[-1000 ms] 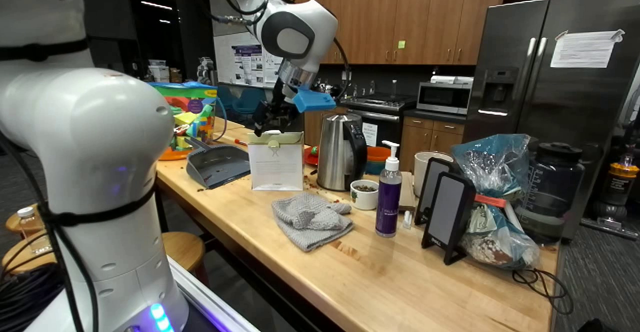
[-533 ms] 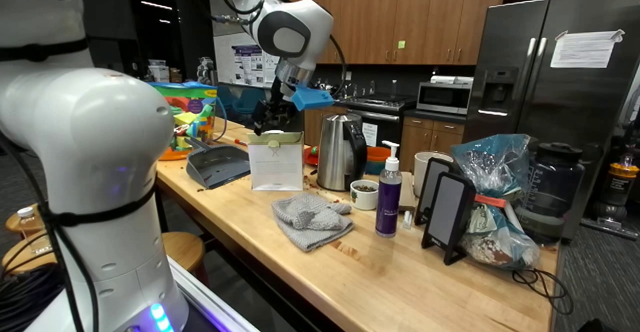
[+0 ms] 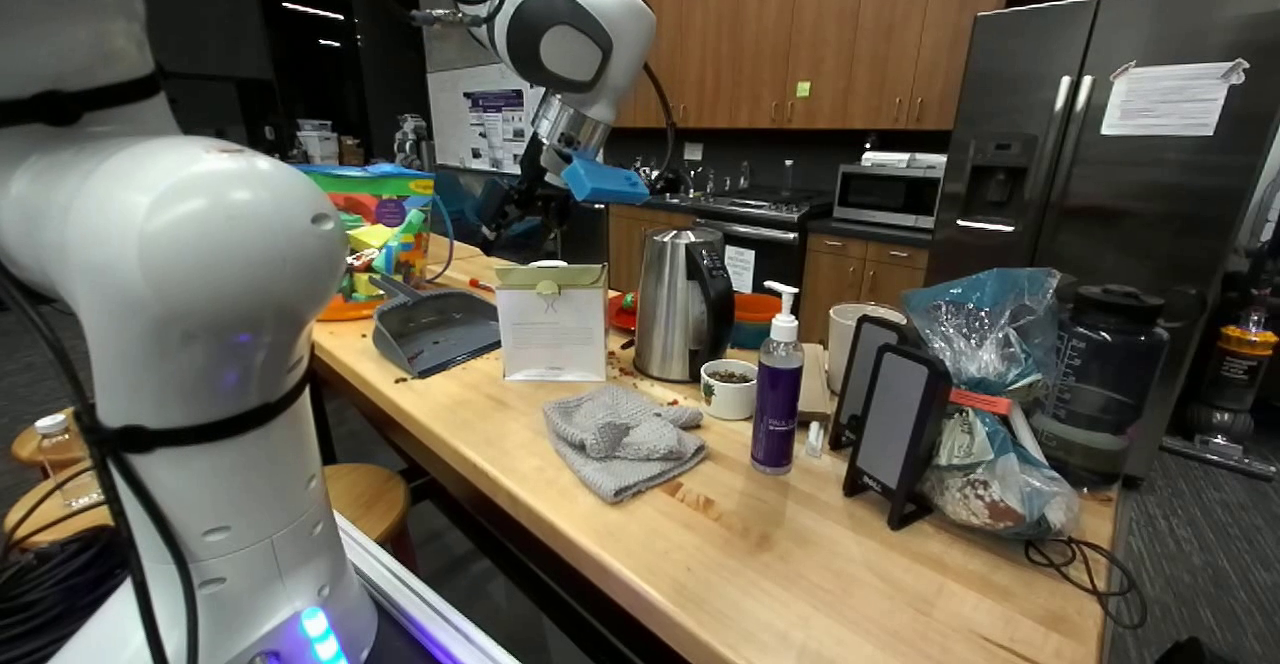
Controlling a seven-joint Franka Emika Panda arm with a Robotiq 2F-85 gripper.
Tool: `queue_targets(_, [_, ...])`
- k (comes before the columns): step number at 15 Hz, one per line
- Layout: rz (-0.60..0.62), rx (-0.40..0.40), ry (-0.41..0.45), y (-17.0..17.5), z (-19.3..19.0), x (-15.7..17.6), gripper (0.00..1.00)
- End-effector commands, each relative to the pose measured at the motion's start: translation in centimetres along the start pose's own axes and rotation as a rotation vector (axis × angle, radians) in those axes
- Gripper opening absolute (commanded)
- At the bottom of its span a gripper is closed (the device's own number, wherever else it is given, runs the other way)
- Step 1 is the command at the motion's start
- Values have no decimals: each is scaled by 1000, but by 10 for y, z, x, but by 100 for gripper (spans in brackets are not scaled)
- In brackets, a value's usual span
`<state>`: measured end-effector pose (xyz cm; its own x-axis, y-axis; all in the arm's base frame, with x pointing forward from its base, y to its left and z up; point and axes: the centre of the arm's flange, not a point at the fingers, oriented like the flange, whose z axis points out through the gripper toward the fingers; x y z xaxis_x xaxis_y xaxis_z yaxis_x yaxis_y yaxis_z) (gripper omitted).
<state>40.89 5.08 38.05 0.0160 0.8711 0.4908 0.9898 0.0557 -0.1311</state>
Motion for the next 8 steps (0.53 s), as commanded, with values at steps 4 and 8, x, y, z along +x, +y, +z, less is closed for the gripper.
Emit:
queue_targets(4, [11, -111, 5, 1, 12, 3, 100])
queue_targets(8, [43, -370, 1, 10, 29, 5, 100])
